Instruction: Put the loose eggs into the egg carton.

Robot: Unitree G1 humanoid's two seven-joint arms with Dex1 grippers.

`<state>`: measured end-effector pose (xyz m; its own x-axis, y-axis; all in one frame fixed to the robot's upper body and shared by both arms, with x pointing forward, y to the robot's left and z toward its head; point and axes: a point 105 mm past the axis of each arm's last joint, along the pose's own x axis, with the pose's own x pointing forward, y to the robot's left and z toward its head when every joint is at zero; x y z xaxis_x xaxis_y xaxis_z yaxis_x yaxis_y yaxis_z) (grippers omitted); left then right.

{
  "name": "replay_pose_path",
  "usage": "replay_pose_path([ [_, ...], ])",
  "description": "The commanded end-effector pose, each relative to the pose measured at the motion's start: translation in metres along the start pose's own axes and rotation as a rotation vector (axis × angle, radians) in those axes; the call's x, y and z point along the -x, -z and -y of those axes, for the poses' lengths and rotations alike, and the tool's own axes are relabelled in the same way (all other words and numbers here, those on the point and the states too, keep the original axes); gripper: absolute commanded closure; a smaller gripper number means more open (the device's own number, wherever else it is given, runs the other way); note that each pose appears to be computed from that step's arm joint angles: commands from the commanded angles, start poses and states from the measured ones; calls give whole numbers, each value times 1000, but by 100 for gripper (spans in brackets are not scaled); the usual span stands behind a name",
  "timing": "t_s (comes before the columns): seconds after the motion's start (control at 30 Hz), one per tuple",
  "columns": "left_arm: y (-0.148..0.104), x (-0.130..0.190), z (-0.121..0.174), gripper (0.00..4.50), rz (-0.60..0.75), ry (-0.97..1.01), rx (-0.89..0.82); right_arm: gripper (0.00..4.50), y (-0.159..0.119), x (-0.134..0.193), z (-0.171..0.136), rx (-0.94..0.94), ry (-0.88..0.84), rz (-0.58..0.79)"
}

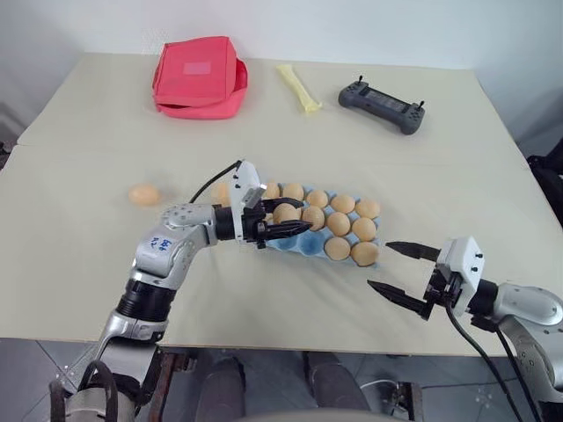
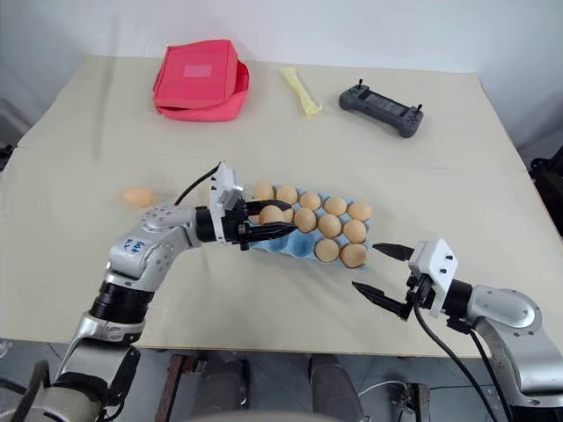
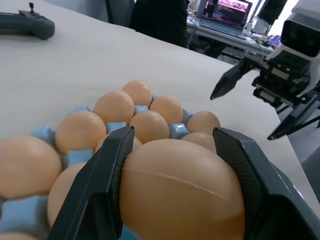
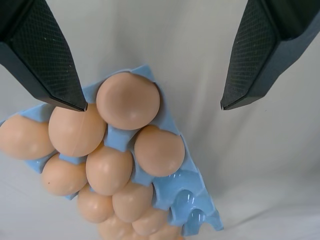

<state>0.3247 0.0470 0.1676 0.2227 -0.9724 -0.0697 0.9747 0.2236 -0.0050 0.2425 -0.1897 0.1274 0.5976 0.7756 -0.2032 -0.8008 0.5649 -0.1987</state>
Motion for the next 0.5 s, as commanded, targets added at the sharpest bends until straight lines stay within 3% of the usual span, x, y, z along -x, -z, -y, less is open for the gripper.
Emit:
replay_pose_path([
  [0.03,-9,-10,3,223,14,58,-49,0,-13,5,1,34,39,39],
  [0.3,-8,-31,7,223,20,131,-50,0,-13,9,-2,30,69,36],
  [0.5,-10,-36,6,32,33,138,-12,0,-13,10,-2,29,78,35],
])
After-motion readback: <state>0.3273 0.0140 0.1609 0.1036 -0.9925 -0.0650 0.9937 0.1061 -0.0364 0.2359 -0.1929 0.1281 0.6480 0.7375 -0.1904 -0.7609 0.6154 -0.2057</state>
